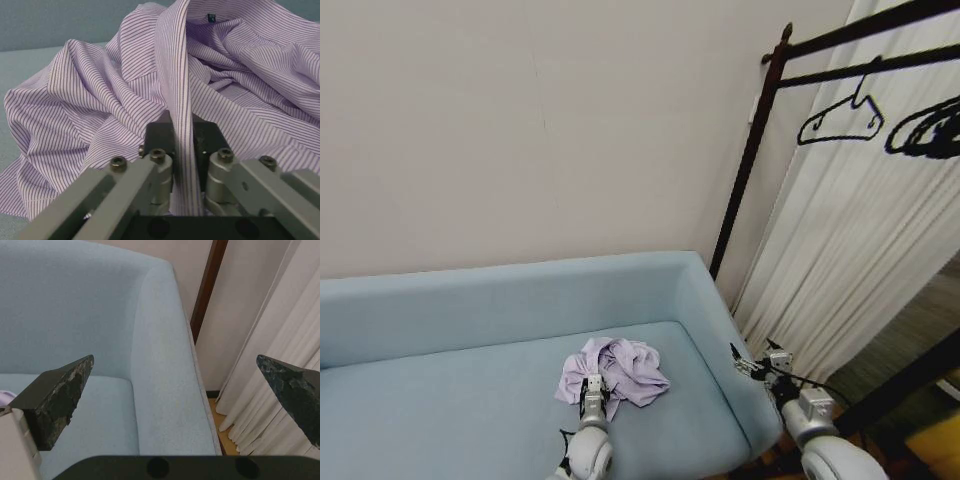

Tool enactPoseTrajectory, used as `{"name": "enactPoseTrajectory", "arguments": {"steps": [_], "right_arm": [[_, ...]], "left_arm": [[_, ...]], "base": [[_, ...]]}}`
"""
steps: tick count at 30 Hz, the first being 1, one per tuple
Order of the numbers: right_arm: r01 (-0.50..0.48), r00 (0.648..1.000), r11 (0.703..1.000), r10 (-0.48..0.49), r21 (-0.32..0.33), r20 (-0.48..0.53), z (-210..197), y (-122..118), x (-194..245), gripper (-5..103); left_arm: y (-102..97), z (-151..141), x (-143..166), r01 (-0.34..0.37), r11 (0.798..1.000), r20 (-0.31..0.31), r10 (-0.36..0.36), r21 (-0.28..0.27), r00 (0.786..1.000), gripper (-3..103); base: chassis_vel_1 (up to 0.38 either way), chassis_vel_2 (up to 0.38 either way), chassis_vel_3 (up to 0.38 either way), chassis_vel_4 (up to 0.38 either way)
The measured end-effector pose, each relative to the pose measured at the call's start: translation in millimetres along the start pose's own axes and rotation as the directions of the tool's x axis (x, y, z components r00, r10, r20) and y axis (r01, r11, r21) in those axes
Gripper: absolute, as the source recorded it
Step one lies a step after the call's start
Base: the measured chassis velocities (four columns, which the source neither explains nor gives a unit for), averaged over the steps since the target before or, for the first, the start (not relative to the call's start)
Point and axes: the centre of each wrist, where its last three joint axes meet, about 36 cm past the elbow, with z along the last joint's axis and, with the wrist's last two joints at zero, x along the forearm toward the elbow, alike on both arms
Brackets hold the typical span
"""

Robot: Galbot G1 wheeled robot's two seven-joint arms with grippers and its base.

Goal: Pick up the clothes from the sofa and hang them on the clothes hanger.

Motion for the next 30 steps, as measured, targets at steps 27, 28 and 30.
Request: {"name": "enactPoseTrajectory", "arguments": {"steps": [27,28,30], "right_arm": [[0.01,0.998,0.997,-0.005,-0.077,0.068,-14,4,-16,100],[0.014,0.997,0.997,-0.009,-0.081,0.072,-15,4,-17,100],[0.022,0.997,0.996,-0.016,-0.084,0.077,-17,4,-18,100]], "left_arm": [[137.2,-190,28,-0.127,0.969,0.343,0.196,-0.213,0.919,1],[145.6,-209,28,-0.134,0.967,0.358,0.206,-0.216,0.911,1],[151.0,-224,28,-0.142,0.967,0.369,0.214,-0.213,0.904,1]], "base": [[0.0,0.0,0.0,0.0],[0.0,0.0,0.0,0.0],[0.0,0.0,0.0,0.0]]}}
